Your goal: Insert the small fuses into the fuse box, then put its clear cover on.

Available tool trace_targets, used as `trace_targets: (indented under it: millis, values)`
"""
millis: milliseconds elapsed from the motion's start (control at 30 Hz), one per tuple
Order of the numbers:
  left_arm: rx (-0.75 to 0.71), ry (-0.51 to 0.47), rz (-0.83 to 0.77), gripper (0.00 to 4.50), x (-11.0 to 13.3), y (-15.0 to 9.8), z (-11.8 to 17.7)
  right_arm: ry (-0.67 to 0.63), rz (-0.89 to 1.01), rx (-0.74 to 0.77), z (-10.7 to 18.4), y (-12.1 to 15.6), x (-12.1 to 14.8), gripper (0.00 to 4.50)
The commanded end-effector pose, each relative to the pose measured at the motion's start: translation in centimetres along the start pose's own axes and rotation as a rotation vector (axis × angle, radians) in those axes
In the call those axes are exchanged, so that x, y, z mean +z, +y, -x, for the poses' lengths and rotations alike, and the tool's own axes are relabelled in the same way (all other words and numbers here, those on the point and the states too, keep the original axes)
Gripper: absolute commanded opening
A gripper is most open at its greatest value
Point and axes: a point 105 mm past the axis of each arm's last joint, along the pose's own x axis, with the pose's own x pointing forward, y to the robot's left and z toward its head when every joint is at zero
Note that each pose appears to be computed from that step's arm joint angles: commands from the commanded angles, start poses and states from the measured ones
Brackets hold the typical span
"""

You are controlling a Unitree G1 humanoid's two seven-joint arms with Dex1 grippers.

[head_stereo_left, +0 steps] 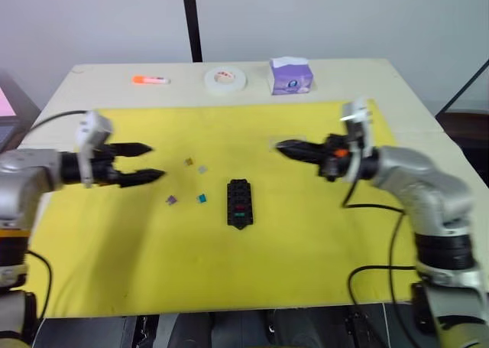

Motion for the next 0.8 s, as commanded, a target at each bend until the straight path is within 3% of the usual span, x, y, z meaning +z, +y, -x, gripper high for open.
trace_targets:
  millis: [33, 200, 267, 400, 600, 733, 800]
  values:
    - [0.147, 0.007, 0.012, 4.50, -1.7, 2.9, 3.5, 0.128, 0.003, -0.271, 6.5, -4.9, -3.0, 0.88]
    - [0.218, 0.032, 0.119, 4.50, -5.5, 4.3, 5.4, 0.238, -0.019, -0.535, 14.4, -8.5, -6.4, 2.58]
    - [0.252, 0.029, 0.144, 4.50, -6.4, 4.7, 5.7, 0.240, -0.020, -0.578, 15.7, -8.9, -6.7, 3.36]
    - [0.236, 0.033, 0.143, 4.50, -6.8, 4.6, 5.2, 0.238, -0.005, -0.601, 16.3, -9.2, -6.7, 4.43]
    - [0.246, 0.033, 0.125, 4.50, -6.2, 4.8, 4.1, 0.241, 0.036, -0.542, 14.3, -8.9, -5.3, 4.47]
    - [0.080, -0.025, 0.167, 4.50, -4.0, 2.5, 2.8, 0.179, 0.047, -0.374, 8.5, -6.8, -1.5, 4.47]
    - [-0.021, 0.004, 0.166, 4.50, -3.8, 0.6, 1.7, 0.240, 0.045, -0.272, 5.2, -4.9, -0.8, 4.47]
